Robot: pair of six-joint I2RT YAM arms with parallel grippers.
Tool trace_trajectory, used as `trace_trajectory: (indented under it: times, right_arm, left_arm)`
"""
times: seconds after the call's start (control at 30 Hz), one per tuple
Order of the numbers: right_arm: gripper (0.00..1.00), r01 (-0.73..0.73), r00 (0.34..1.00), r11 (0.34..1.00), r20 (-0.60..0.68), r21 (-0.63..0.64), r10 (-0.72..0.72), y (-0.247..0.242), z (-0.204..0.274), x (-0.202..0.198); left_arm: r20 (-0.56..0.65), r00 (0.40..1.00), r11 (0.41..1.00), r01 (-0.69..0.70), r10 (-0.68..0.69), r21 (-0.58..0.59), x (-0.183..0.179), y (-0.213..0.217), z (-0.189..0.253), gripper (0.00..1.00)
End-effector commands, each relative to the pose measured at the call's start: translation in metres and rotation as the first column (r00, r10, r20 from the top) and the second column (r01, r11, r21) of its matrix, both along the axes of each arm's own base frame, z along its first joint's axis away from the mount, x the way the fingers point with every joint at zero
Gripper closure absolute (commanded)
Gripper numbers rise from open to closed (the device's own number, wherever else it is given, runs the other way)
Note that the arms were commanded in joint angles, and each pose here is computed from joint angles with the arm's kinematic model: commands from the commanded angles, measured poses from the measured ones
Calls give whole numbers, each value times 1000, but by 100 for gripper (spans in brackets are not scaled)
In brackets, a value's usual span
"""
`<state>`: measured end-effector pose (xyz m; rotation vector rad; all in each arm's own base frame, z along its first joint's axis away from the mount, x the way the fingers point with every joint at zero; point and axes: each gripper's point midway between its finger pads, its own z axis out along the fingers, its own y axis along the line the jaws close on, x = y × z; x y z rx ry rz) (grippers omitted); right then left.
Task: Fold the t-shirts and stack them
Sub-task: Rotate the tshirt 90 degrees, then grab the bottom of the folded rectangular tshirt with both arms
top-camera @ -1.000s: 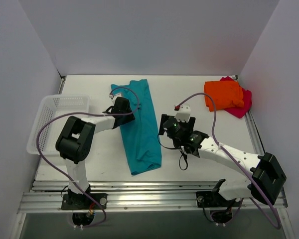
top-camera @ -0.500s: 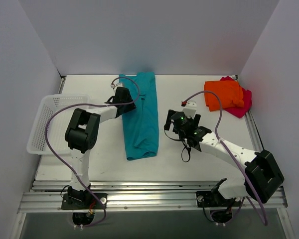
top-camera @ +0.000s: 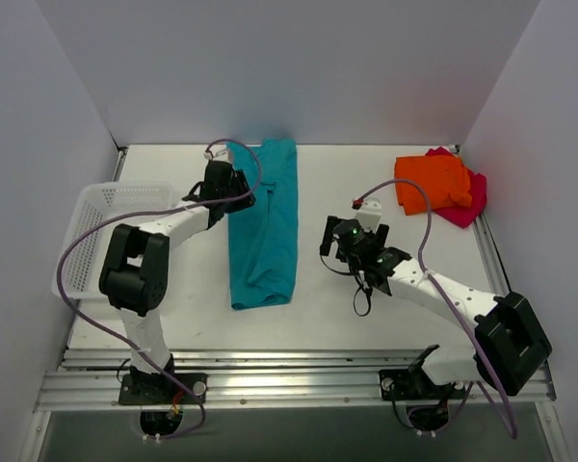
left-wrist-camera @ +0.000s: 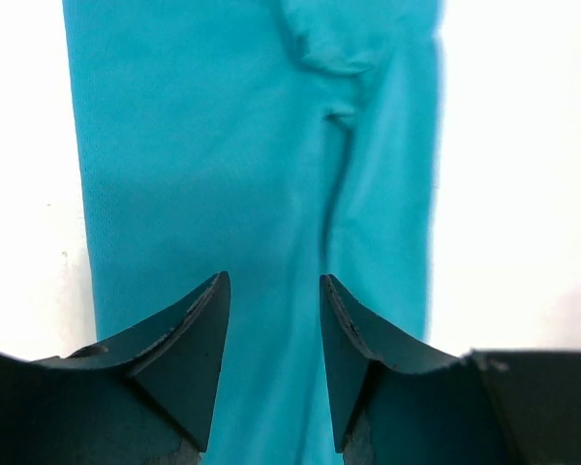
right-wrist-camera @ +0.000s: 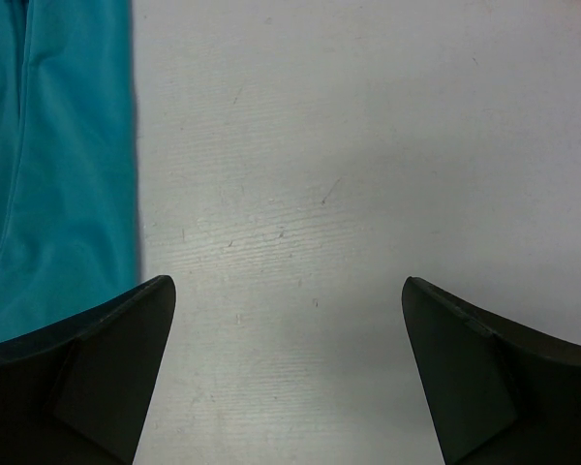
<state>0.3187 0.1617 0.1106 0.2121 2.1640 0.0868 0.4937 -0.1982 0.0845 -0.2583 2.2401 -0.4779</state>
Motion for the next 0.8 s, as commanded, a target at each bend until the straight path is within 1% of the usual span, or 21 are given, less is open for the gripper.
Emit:
trace_trajectory:
  times: [0.0,0.03,0.07,0.1,0.13,0.17,0.2,0.23,0.27,0.3,0.33,0.37,0.4,0.43,0.47,0.53,0.57,0.63,0.7,0.73,0.77]
  right_arm:
    - [1,3,999,1000,51,26,-5,-1,21,-5]
    - [1,2,999,1000,54,31,-4,-2,25,-9]
    - [1,-19,998,999,54,35,17,3,25,-14]
    - [1,-25,998,999,57,47,22,6,27,-16]
    - [1,-52,997,996,57,71,48,11,27,-22]
    - [1,-77,996,993,55,86,72,17,26,-26]
    - [1,-109,993,987,62,118,103,29,28,-30]
    - [1,-138,990,980,58,140,131,36,26,-34]
    - [1,-190,982,966,28,173,188,46,17,-44]
    - [1,-220,975,955,21,198,221,54,13,-51]
    - [1,-260,965,933,45,249,257,68,18,-56]
    - [1,-310,949,905,40,291,312,80,15,-66]
    - [1,-324,943,896,27,304,332,82,4,-75]
    - [1,-349,934,873,47,342,355,94,7,-83]
    - [1,-363,927,860,44,359,373,99,3,-89]
    - [1,-360,925,846,32,394,379,106,-7,-98]
    - [1,-360,923,838,28,409,383,108,-11,-101]
    - [2,-360,921,818,33,448,387,113,-20,-107]
    - [2,-354,922,788,47,503,384,122,-22,-109]
    - [3,-346,920,794,12,500,393,122,-37,-113]
    - [3,-346,919,782,20,518,394,128,-37,-113]
  left_arm:
    - [231,971,997,66,-55,-42,-12,-4,117,49]
    - [218,975,998,58,-50,-28,-22,2,122,48]
    - [261,965,999,33,-23,-36,-35,10,149,47]
    - [242,970,1000,-6,10,-20,-46,19,149,46]
    - [203,978,999,-37,40,-21,-60,25,135,46]
    - [219,973,997,-60,67,-38,-77,30,147,45]
    - [201,975,995,-96,99,-24,-90,30,137,44]
    - [138,982,992,-126,127,-20,-111,32,105,44]
    - [143,979,990,-139,142,-32,-125,31,105,44]
    - [109,984,990,-137,138,-17,-141,24,90,44]
    - [83,978,981,-192,194,-34,-150,26,80,44]
    - [44,980,981,-192,192,-14,-166,28,58,45]
    - [27,978,978,-207,207,-13,-174,28,49,45]
    - [18,973,973,-228,229,-29,-183,25,43,46]
    - [-16,971,971,-238,238,-5,-195,31,25,46]
    - [-36,963,963,-268,267,-19,-206,33,16,47]
    - [-55,959,961,-277,276,-6,-217,39,5,47]
    - [-60,958,960,-280,279,-15,-229,38,-2,48]
    - [-54,961,963,-270,270,16,-249,41,-11,48]
    - [-43,967,967,-253,253,-1,-257,37,-6,48]
    - [-40,963,964,-265,266,31,-263,45,-10,49]
